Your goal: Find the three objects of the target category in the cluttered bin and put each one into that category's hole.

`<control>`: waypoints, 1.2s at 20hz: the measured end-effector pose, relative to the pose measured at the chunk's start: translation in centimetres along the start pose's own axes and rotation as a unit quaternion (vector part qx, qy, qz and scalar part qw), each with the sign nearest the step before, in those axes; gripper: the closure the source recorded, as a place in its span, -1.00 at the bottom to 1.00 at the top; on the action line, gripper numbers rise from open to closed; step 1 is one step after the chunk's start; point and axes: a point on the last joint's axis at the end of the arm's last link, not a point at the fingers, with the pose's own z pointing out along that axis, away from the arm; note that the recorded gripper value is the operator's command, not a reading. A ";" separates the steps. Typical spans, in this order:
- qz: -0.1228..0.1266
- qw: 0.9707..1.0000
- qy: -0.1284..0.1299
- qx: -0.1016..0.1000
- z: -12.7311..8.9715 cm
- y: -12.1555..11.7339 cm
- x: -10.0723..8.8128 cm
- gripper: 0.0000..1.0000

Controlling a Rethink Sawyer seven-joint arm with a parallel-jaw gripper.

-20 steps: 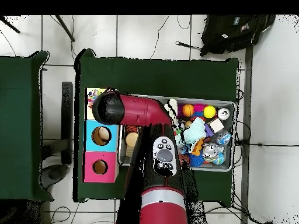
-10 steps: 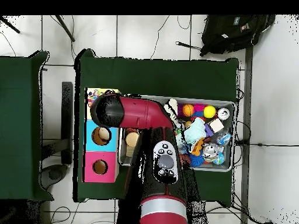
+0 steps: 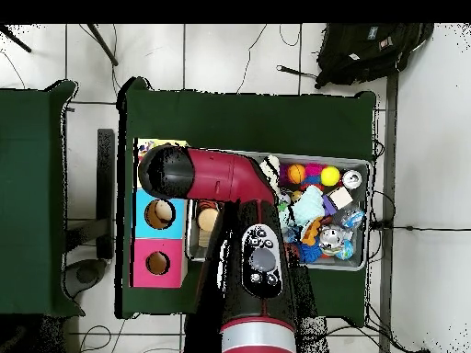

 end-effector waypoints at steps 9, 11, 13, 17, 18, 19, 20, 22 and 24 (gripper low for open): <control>0.001 1.000 0.006 0.003 1.2 -0.1 -0.1 1.00; 0.001 1.000 0.009 0.004 1.7 -0.1 0.0 1.00; 0.000 1.000 0.014 0.006 2.7 0.0 0.3 1.00; -0.003 1.000 0.022 0.007 3.7 0.7 1.2 1.00; -0.004 1.000 0.023 0.007 3.9 1.0 1.4 1.00; -0.004 1.000 0.022 0.006 3.9 1.2 1.5 1.00; -0.005 1.000 0.021 0.004 3.7 1.7 1.5 1.00; -0.008 1.000 0.021 0.000 3.6 2.7 2.0 1.00; -0.010 1.000 0.022 -0.003 3.7 3.4 2.5 1.00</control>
